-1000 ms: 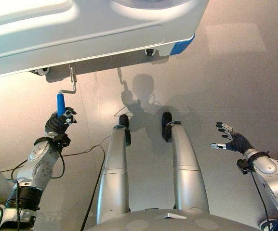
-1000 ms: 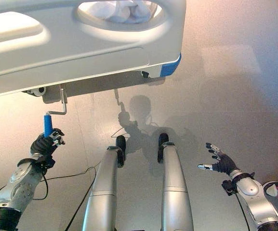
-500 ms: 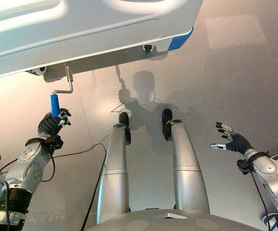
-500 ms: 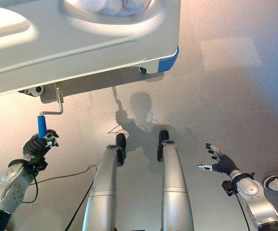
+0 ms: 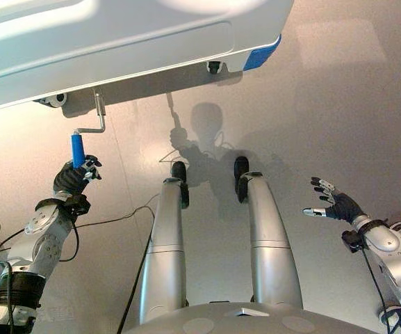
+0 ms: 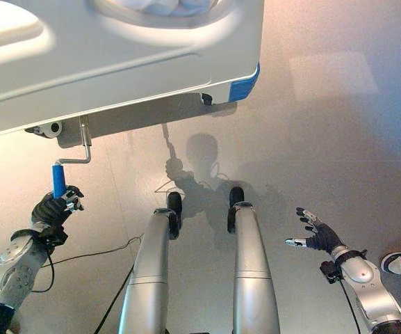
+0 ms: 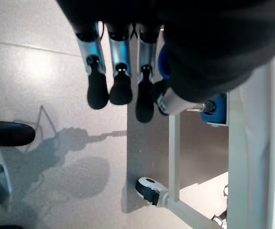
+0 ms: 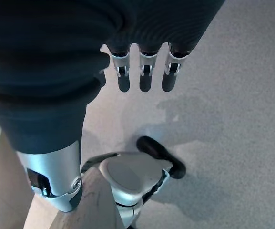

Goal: Raise the hospital bed

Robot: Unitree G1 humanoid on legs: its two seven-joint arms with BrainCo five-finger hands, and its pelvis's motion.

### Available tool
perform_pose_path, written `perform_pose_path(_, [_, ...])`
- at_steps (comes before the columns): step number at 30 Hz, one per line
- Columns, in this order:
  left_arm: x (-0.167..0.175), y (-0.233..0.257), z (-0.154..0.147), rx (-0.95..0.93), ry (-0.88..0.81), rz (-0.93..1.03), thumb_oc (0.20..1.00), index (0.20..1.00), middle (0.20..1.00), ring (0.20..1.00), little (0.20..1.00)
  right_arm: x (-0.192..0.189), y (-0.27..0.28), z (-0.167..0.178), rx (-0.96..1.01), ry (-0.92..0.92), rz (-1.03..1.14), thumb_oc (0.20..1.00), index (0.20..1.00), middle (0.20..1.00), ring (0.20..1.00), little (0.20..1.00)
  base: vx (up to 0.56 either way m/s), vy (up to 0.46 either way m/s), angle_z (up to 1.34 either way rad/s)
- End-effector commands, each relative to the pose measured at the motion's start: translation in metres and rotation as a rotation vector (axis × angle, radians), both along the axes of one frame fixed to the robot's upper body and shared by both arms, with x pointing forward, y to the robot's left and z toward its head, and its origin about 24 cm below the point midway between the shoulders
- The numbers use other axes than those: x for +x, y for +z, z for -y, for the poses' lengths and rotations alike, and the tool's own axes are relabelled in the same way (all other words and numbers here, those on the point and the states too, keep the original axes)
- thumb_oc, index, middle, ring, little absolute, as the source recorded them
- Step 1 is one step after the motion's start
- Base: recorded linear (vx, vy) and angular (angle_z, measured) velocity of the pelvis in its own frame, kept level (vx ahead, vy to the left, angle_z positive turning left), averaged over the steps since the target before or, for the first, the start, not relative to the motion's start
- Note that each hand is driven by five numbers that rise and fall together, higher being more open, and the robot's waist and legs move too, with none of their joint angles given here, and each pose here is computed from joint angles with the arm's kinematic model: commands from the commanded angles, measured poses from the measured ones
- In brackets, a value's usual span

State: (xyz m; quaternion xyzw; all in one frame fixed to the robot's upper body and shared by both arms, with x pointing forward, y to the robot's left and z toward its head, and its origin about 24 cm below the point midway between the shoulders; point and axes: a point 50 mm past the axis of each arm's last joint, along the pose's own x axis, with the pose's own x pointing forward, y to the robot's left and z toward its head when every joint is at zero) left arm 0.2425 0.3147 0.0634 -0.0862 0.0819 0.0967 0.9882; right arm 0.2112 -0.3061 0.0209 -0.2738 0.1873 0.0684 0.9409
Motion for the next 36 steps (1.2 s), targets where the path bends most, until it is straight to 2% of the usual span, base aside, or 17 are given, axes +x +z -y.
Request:
perform_pose_path(1, [-0.049, 0.023, -0.075, 0.177, 0.274, 0.037, 0.200, 0.200, 0.200, 0.200, 0.200, -0.014, -0.007, 0.004, -0.005, -0.016, -0.038, 1.000, 1.000, 1.000, 1.000, 1.000, -0.01, 0.032, -0.02])
perform_pose_path(16, [-0.044, 0.023, -0.085, 0.184, 0.312, 0.014, 0.200, 0.200, 0.200, 0.200, 0.200, -0.006, -0.006, -0.001, 0.004, 0.001, -0.031, 1.000, 1.000, 1.000, 1.000, 1.000, 0.00, 0.017, -0.03])
perform_pose_path(36, [-0.029, 0.032, -0.085, 0.186, 0.339, 0.053, 0.200, 0.200, 0.200, 0.200, 0.200, -0.002, 0.006, 0.000, -0.004, 0.019, -0.005, 1.000, 1.000, 1.000, 1.000, 1.000, 0.00, 0.006, -0.01])
